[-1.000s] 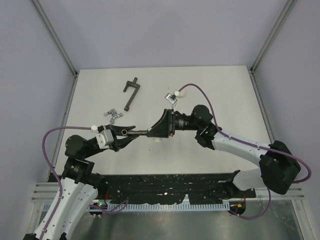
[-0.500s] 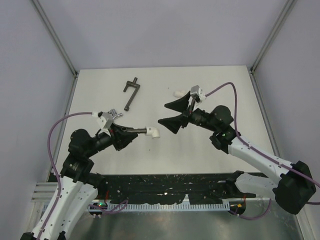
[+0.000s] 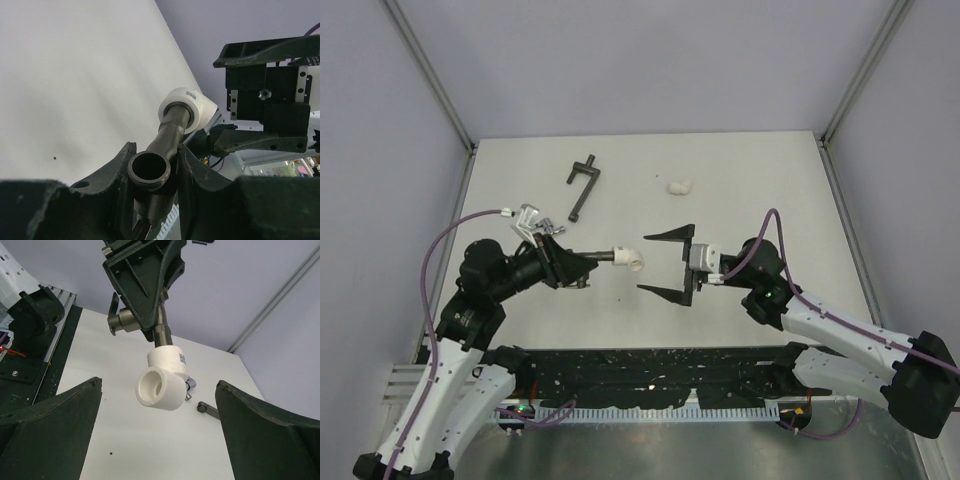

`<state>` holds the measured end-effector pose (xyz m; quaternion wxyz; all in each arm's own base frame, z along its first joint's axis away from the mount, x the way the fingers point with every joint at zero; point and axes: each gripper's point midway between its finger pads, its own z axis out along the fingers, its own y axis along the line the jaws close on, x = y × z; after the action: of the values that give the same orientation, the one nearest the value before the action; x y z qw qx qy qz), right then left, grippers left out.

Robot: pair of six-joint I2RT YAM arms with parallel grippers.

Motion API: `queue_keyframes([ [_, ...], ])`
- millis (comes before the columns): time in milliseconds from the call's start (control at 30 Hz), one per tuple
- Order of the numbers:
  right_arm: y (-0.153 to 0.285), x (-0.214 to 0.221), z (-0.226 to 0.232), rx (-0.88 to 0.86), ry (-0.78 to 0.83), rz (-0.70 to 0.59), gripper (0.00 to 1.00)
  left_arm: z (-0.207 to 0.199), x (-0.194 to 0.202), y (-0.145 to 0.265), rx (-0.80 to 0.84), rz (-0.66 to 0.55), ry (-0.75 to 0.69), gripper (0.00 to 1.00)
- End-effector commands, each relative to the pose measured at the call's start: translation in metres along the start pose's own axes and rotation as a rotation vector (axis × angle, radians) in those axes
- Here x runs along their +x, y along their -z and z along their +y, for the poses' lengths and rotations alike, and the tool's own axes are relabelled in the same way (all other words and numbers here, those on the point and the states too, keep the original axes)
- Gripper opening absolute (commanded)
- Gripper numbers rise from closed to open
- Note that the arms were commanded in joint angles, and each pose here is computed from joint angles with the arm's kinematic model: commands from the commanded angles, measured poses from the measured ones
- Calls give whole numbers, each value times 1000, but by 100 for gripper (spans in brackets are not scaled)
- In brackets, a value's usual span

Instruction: Install the water faucets

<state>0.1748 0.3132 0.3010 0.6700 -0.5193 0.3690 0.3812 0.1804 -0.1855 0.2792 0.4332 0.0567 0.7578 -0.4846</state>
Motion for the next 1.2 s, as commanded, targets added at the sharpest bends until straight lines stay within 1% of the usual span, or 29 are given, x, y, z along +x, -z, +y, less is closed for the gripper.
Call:
queue_keyframes([
  [0,-9,-28,-2,-35,136,-50,96,-30,-16,3,75,-7,75,0],
  [100,-15,-26,0,-48,120,-46,89,-35,-18,2,100,-7,90,0],
  [300,-28,-24,-1,-66,104,-49,79,-42,-18,2,134,15,98,0],
  [433,-35,-22,0,-85,91,-45,75,-46,-18,3,152,21,100,0],
  [567,-39,-17,0,-89,82,-33,68,-51,-19,4,175,23,102,0],
  [700,-40,-12,0,-88,56,-18,53,-56,-21,5,197,22,96,0],
  [733,-40,-12,1,-88,36,-17,46,-57,-21,5,202,27,89,0],
  [767,-41,-14,0,-90,27,-20,43,-58,-21,5,209,29,74,0],
  [800,-41,-16,2,-97,-2,-24,38,-59,-21,5,216,31,60,0],
  [833,-42,-18,2,-96,-14,-28,35,-61,-20,5,233,34,31,0],
  [867,-42,-18,3,-96,-62,-28,30,-63,-21,6,252,30,-8,0],
  [900,-43,-22,1,-90,-78,-36,27,-66,-21,8,271,27,-54,0],
  [933,-44,-22,2,-91,-142,-36,15,-69,-22,10,294,20,-126,0],
  [967,-46,-26,0,-92,-170,-41,11,-71,-23,12,306,7,-189,0],
  [1000,-47,-25,3,-104,-246,-33,6,-71,-23,14,318,-5,-260,0],
  [1033,-48,-29,4,-118,-274,-43,6,-73,-23,16,334,-21,-328,0],
  [1100,-51,-36,6,-131,-427,-61,6,-76,-18,21,390,-45,-497,0],
  [1133,-52,-35,3,-132,-470,-68,6,-79,-16,24,425,-60,-572,0],
  [1167,-52,-41,4,-152,-560,-76,6,-80,-12,26,458,-67,-640,0],
])
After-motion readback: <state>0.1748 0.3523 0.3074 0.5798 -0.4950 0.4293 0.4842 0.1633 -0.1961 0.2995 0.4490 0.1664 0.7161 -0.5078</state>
